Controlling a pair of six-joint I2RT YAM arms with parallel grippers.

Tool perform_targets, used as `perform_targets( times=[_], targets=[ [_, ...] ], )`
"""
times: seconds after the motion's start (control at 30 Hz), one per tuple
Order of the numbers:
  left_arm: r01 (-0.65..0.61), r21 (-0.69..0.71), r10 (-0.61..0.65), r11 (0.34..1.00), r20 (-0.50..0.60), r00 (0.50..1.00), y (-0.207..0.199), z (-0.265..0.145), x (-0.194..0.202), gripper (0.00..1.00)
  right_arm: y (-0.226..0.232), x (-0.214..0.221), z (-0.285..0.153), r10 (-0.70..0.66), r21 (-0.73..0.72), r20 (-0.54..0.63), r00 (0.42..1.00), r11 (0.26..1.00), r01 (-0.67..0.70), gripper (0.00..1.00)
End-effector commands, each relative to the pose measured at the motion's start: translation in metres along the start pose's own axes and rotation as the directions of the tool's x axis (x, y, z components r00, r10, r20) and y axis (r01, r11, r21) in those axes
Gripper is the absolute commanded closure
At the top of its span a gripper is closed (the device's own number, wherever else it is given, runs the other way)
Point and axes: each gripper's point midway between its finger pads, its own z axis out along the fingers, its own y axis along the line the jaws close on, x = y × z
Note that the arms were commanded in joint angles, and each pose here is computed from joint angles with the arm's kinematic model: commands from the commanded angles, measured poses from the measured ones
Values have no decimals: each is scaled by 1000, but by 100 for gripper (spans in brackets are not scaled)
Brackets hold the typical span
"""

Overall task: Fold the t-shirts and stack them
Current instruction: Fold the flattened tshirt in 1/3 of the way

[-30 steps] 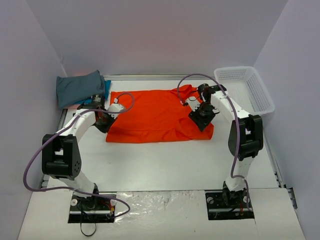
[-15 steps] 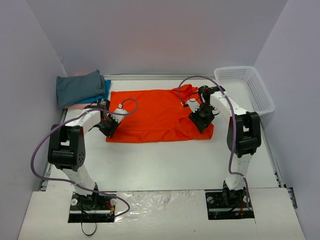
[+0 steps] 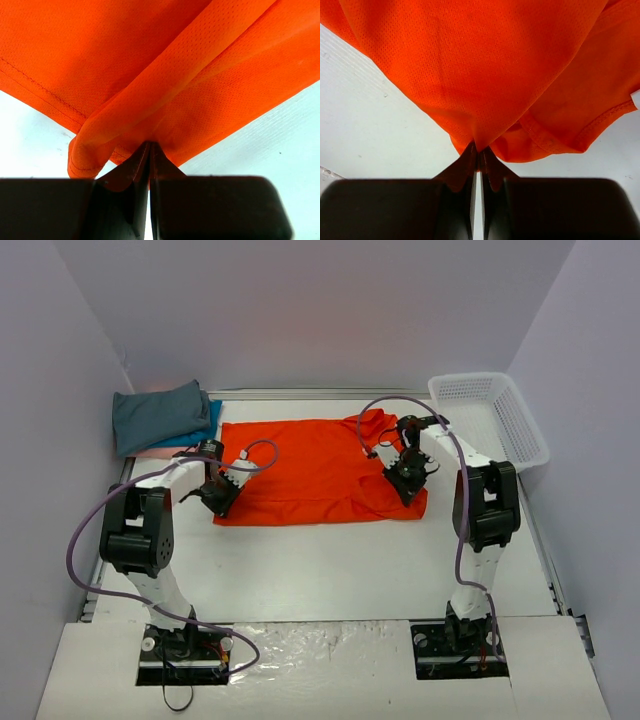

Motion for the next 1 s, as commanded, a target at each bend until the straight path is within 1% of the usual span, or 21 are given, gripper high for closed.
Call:
perform_targets(
  times=[0.0, 0.3, 0.4, 0.47, 0.5, 0.53, 0.57, 0.6, 0.63, 0.67, 0.8, 0.83, 0.97],
  targets=[
    [4, 4, -4, 1000, -33, 999, -6, 4, 8, 98, 0, 8, -6, 9, -5, -19, 1000, 1000, -9, 100],
    [4, -9, -4, 1000, -35, 999, -7, 0, 11, 98, -42, -20, -19, 53, 70, 59, 997, 996, -57, 100],
    [5, -3, -5, 1000, -40, 999, -8, 1, 12, 98, -48, -27, -15, 51, 66, 69, 996, 996, -56, 100],
    [3, -5, -4, 1000, -40, 999, -8, 1, 13, 98, -49, -26, -6, 61, 53, 54, 997, 997, -63, 100],
    [3, -8, -3, 1000, -39, 999, -8, 0, 12, 98, -49, -26, -3, 62, 50, 48, 997, 997, -64, 98],
    [5, -5, -5, 1000, -41, 999, -8, 1, 13, 98, -50, -26, -1, 64, 50, 45, 997, 997, -66, 94],
    [3, -6, -3, 1000, -39, 999, -8, 0, 12, 98, -51, -24, 2, 68, 47, 36, 997, 996, -69, 86],
    [4, -7, -4, 1000, -35, 999, -8, 0, 11, 98, -51, -24, 3, 69, 47, 36, 997, 996, -71, 84],
    [4, -5, -4, 1000, -34, 999, -8, 0, 11, 98, -51, -25, 2, 74, 49, 39, 996, 996, -76, 77],
    [4, -5, -4, 1000, -32, 999, -8, 0, 10, 98, -51, -26, 0, 71, 56, 48, 996, 996, -73, 74],
    [6, -6, -6, 1000, -28, 1000, -7, -1, 8, 98, -51, -31, -18, 65, 83, 91, 994, 994, -73, 72],
    [6, -5, -6, 1000, -25, 1000, -7, -1, 7, 98, -51, -34, -25, 63, 93, 108, 992, 993, -73, 70],
    [6, -12, -6, 1000, -5, 1000, -6, -7, 2, 98, -45, -38, -63, 44, 147, 182, 982, 987, -71, 66]
  ],
)
